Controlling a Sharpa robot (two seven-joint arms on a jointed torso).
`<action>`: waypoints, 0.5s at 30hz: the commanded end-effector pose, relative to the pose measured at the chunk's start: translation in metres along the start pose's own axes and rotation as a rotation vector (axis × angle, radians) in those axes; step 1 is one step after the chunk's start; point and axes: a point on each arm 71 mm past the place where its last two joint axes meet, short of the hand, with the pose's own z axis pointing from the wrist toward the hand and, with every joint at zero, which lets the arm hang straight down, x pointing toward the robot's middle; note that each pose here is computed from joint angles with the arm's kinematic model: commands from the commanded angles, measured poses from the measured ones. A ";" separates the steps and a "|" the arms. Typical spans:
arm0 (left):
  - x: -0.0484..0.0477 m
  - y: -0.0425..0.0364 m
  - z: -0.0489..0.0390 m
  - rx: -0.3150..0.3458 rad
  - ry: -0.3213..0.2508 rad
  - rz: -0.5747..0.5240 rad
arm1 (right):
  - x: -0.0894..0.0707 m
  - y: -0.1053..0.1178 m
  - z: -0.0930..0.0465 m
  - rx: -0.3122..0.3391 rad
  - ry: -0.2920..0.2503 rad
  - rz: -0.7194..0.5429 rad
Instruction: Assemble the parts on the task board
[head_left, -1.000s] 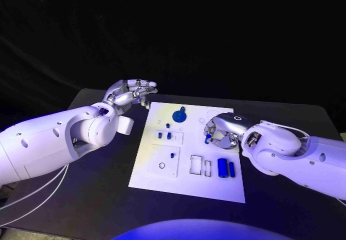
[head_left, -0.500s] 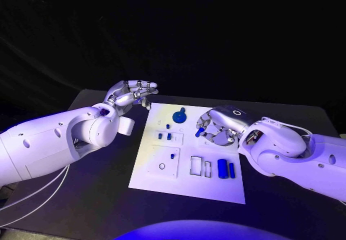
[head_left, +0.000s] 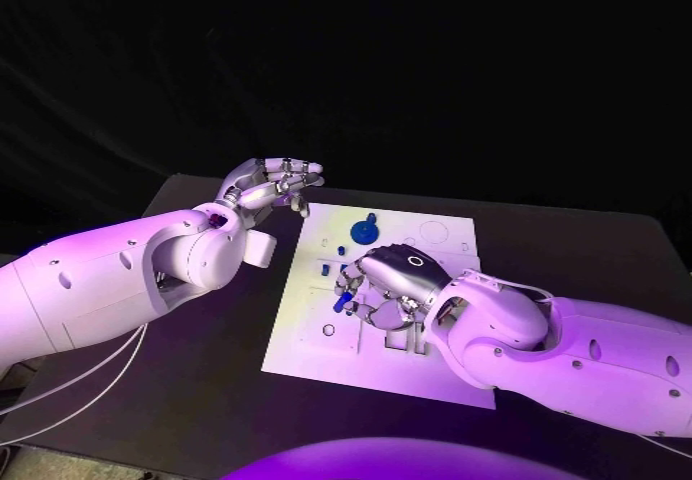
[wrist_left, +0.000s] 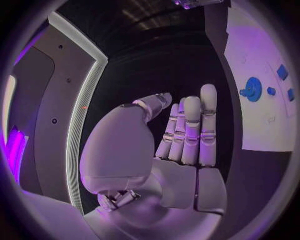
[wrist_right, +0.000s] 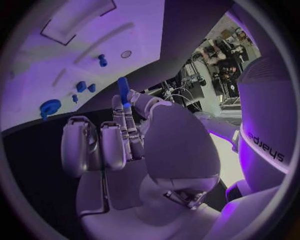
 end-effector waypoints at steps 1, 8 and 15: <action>0.0030 -0.0006 0.0005 0.005 0.018 -0.010 | 0.005 0.004 0.002 -0.039 0.000 0.015; 0.0037 0.0002 0.0010 0.003 0.020 -0.010 | 0.022 0.002 0.007 -0.032 0.054 0.026; 0.0043 0.0005 0.0012 0.002 0.021 -0.011 | 0.033 -0.001 0.009 -0.020 0.075 0.023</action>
